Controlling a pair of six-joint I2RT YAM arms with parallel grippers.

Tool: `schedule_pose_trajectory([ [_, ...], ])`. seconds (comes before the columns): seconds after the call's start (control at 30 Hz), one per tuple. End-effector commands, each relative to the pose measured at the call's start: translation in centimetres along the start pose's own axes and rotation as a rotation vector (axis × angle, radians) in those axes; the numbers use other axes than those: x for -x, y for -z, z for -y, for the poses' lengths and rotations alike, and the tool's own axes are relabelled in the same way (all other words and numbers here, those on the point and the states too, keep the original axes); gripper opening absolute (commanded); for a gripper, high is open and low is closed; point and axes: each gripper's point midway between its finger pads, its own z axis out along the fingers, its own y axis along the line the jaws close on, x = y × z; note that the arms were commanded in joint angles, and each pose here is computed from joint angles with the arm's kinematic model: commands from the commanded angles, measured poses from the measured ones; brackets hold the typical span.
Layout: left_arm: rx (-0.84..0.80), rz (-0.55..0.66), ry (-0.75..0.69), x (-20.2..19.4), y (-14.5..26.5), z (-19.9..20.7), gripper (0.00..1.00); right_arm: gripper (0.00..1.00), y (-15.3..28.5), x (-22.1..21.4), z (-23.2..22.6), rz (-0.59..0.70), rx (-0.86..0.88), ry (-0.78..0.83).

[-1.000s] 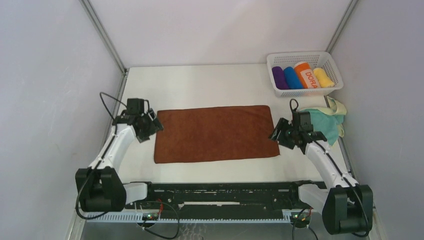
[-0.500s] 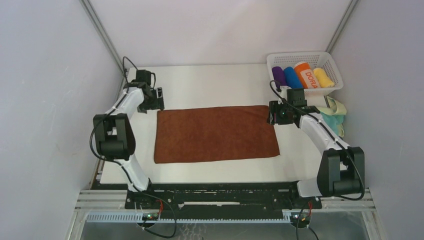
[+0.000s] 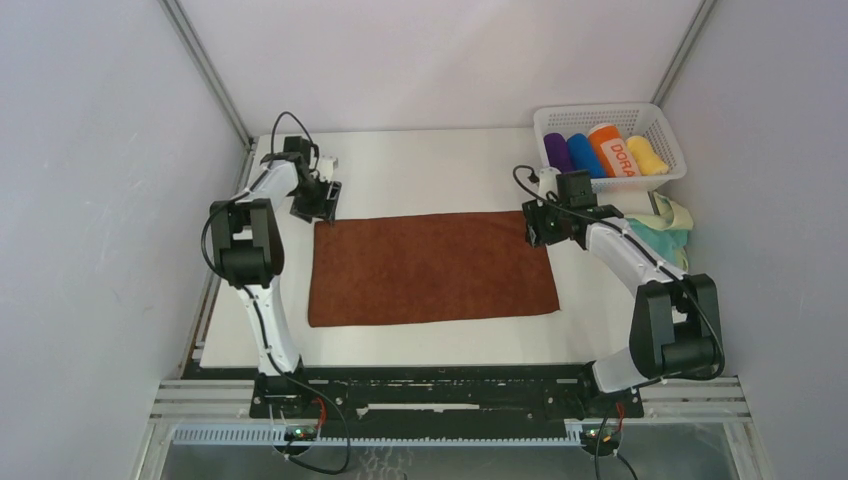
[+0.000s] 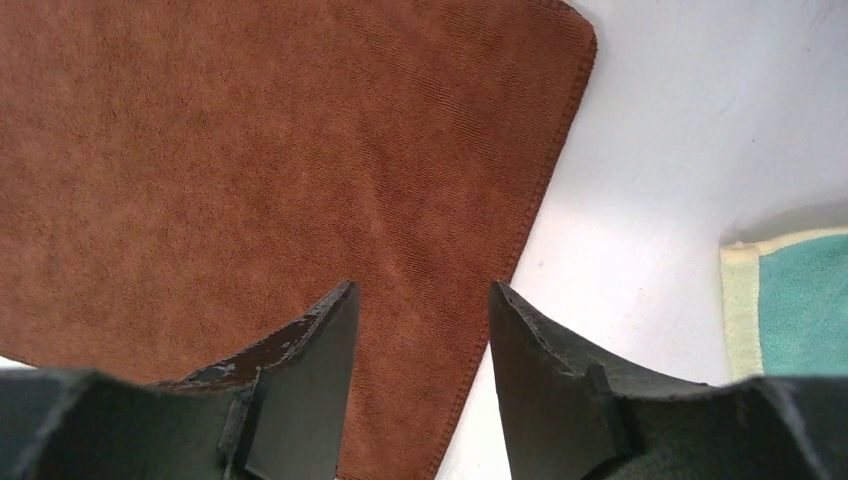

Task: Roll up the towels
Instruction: Fold the towel at the center of the board.

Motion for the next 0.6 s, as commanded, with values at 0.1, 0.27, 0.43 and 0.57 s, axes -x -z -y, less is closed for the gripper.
schedule_pose_trajectory([
  [0.1, -0.105, -0.003, -0.024, 0.4, -0.3, -0.2, 0.66, 0.50, -0.3, 2.1, -1.1, 0.041, -0.021, 0.147],
  [0.27, -0.187, -0.024, -0.007, 0.0, -1.1, 0.5, 0.62, 0.49, -0.5, 2.0, -1.2, 0.032, -0.030, 0.165],
  [0.43, -0.241, -0.025, 0.024, 0.0, -1.4, 0.4, 0.52, 0.49, -0.4, 2.1, -1.2, 0.035, -0.032, 0.179],
  [0.57, -0.272, -0.023, 0.030, 0.2, -1.5, 0.5, 0.43, 0.49, -0.5, 2.5, -1.1, 0.051, -0.035, 0.189],
])
